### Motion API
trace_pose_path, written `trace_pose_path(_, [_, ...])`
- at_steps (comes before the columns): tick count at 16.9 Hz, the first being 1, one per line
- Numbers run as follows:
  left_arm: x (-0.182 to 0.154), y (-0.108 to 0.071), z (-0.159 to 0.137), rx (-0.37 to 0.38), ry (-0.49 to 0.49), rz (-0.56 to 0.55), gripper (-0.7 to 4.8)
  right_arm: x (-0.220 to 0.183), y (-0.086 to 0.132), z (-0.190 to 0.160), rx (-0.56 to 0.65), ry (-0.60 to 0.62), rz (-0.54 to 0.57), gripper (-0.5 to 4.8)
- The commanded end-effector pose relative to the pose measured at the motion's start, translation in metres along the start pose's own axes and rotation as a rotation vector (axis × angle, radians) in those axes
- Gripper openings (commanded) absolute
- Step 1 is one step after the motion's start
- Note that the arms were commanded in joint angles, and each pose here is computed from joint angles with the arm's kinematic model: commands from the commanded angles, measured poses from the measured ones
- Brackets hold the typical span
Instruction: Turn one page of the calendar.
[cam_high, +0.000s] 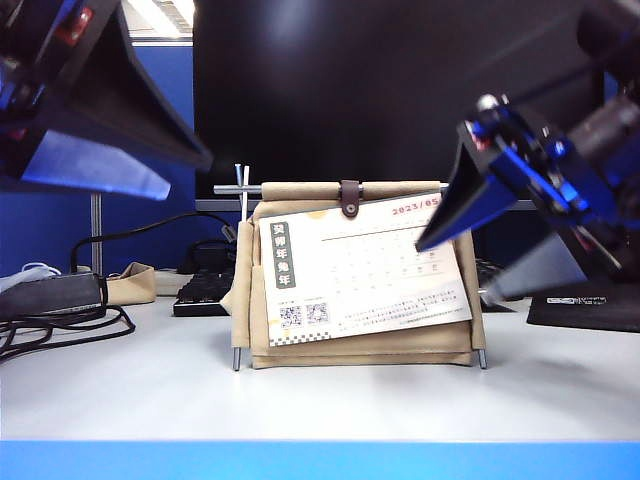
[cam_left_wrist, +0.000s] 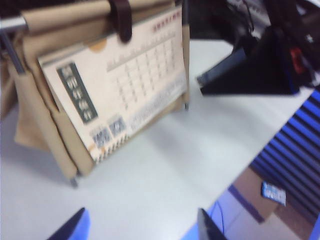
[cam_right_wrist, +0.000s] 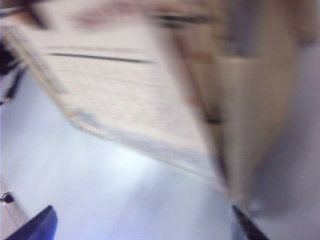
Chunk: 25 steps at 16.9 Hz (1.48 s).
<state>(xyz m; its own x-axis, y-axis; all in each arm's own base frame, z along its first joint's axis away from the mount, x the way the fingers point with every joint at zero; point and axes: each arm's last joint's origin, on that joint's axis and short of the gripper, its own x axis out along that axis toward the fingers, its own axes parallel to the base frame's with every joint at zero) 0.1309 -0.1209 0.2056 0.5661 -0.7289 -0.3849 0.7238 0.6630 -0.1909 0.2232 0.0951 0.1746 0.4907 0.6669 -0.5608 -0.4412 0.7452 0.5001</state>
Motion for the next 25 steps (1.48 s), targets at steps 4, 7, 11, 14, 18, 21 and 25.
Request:
trace_pose_path(4, [0.0, 0.0, -0.001, 0.0, 0.016, 0.002, 2.83, 0.006, -0.002, 0.002, 0.019, 0.003, 0.085, 4.31])
trace_pose_path(7, [0.0, 0.0, 0.0, 0.005, 0.008, 0.004, 2.83, 0.006, -0.004, 0.002, 0.033, 0.01, 0.088, 4.31])
trace_pose_path(11, [0.0, 0.0, 0.0, 0.007, 0.0, 0.006, 2.83, 0.016, -0.018, 0.0, 0.163, 0.034, 0.136, 4.31])
trace_pose_path(14, [0.0, 0.0, 0.001, 0.011, -0.007, 0.021, 2.83, 0.026, -0.028, 0.002, 0.229, 0.016, 0.171, 4.31])
trace_pose_path(18, [0.0, 0.0, 0.001, 0.011, -0.008, 0.021, 2.83, 0.027, -0.026, 0.012, 0.25, -0.069, 0.229, 4.31])
trace_pose_path(21, [0.0, 0.001, 0.001, 0.025, -0.008, 0.025, 2.83, 0.025, -0.029, 0.015, 0.264, -0.091, 0.224, 4.27])
trace_pose_path(25, [0.0, 0.001, 0.001, 0.035, -0.011, 0.029, 2.83, 0.024, -0.03, 0.016, 0.262, -0.101, 0.225, 4.23])
